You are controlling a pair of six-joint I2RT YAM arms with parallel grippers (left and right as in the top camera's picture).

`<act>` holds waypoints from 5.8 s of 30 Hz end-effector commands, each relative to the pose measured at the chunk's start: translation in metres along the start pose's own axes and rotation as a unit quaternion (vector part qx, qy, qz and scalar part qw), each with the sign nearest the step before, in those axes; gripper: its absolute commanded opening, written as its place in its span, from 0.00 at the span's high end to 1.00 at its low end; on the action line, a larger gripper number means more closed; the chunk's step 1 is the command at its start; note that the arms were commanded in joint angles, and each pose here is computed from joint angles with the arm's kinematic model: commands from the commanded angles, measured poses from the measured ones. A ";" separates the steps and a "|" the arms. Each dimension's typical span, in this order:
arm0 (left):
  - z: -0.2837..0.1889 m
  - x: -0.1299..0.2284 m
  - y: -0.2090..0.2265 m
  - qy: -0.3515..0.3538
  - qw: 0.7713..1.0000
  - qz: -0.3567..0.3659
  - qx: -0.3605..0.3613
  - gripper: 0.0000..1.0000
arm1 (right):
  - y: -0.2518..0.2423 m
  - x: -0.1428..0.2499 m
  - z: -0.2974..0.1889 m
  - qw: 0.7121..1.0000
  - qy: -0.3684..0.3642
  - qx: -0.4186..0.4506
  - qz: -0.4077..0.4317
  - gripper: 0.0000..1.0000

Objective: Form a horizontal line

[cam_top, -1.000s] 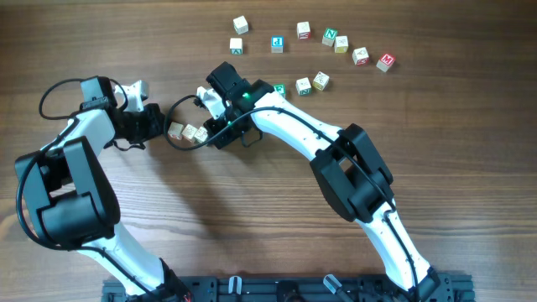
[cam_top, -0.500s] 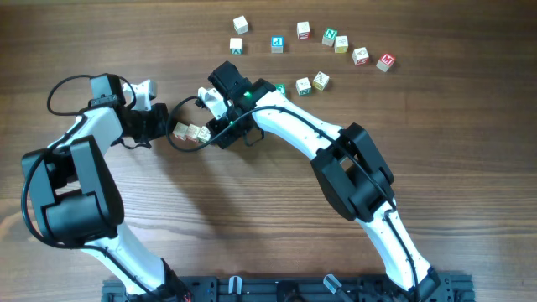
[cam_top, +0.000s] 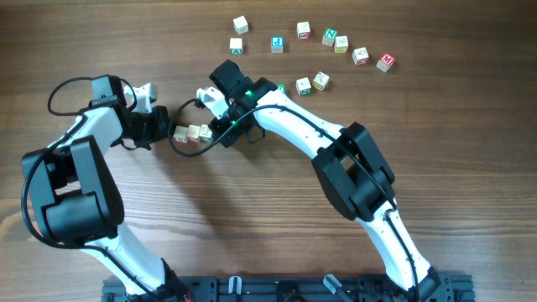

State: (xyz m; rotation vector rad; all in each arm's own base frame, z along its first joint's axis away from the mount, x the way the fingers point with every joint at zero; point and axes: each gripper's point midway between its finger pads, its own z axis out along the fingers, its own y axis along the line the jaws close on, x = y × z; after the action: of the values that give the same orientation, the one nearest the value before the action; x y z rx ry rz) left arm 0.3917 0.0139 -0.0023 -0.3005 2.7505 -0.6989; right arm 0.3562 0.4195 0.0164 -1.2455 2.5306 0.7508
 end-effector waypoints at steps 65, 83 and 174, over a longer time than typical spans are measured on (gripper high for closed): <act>0.000 0.005 0.052 -0.012 0.980 -0.108 -0.164 0.96 | -0.020 -0.002 -0.023 0.995 -0.011 -0.020 0.095 0.96; -0.047 -0.013 0.048 -0.064 0.970 -0.093 -0.216 0.96 | -0.052 -0.011 -0.022 0.968 -0.044 0.088 0.231 0.96; -0.080 0.000 0.107 -0.079 0.940 -0.211 -0.256 0.00 | 0.019 -0.152 -0.110 0.924 -0.256 -0.061 0.276 0.95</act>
State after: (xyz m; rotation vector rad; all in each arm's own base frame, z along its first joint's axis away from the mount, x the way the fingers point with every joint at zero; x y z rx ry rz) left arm 0.3537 0.1391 0.0068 -1.0281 2.7016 -0.0306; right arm 0.4268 0.4639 0.1207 -0.3524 2.4897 1.0577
